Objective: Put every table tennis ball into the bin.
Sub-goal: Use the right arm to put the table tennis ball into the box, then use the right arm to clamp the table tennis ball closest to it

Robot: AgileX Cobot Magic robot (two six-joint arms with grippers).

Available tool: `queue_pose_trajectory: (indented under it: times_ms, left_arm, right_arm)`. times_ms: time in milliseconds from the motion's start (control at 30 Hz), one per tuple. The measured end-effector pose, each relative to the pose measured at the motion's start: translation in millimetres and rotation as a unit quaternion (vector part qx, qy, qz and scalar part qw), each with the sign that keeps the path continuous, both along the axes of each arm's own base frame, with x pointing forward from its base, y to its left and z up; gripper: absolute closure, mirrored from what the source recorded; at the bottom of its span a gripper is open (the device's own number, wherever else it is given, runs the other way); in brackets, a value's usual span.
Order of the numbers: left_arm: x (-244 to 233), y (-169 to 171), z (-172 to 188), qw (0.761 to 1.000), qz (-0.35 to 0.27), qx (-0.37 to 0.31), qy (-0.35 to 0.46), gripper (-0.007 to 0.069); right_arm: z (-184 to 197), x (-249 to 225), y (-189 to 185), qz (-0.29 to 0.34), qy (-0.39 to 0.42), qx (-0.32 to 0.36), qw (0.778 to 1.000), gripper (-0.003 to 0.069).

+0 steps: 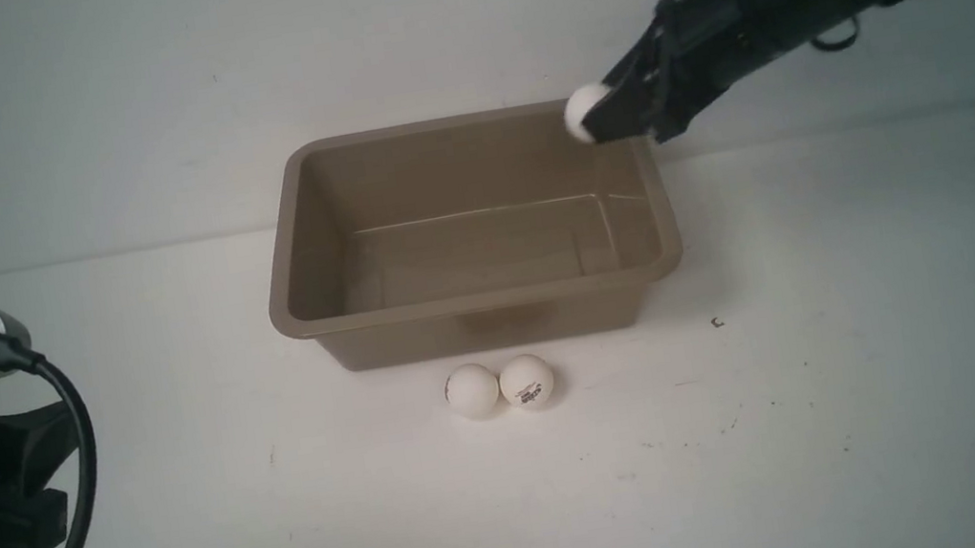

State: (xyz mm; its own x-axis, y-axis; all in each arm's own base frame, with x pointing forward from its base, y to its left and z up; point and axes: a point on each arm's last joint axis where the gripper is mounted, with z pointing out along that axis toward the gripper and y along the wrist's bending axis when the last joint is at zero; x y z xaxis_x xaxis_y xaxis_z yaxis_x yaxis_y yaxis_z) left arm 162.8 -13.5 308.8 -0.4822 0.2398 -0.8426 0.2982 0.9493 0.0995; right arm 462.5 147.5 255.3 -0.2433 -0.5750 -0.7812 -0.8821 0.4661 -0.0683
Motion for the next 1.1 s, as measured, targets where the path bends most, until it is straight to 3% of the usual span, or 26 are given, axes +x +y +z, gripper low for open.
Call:
queue_pose_trajectory:
  times_ms: [367,500,667,867,1100]
  left_arm:
    - [-1.1,-0.9,-1.4,1.0,-0.005,-0.001,0.009,0.022]
    - [-1.2,-0.9,-1.4,1.0,-0.005,-0.001,0.01,0.022]
    - [-1.2,-0.9,-1.4,1.0,-0.005,-0.001,0.01,0.022]
    - [-1.2,-0.9,-1.4,1.0,-0.005,-0.001,0.01,0.022]
    - [-1.2,-0.9,-1.4,1.0,-0.005,-0.001,0.01,0.022]
  right_arm:
    - [-32.8,7.8,4.3,0.001,0.021,-0.019,1.0,0.0324]
    - [-26.2,6.9,3.6,-0.003,0.014,-0.019,1.0,0.0223]
    - [7.8,-1.8,0.6,-0.01,-0.014,-0.017,1.0,0.0146]
    - [85.9,-43.7,-9.3,-0.004,-0.038,-0.027,0.999,0.0138]
    - [110.7,-74.7,-14.8,0.028,-0.001,-0.049,0.998,0.0138]
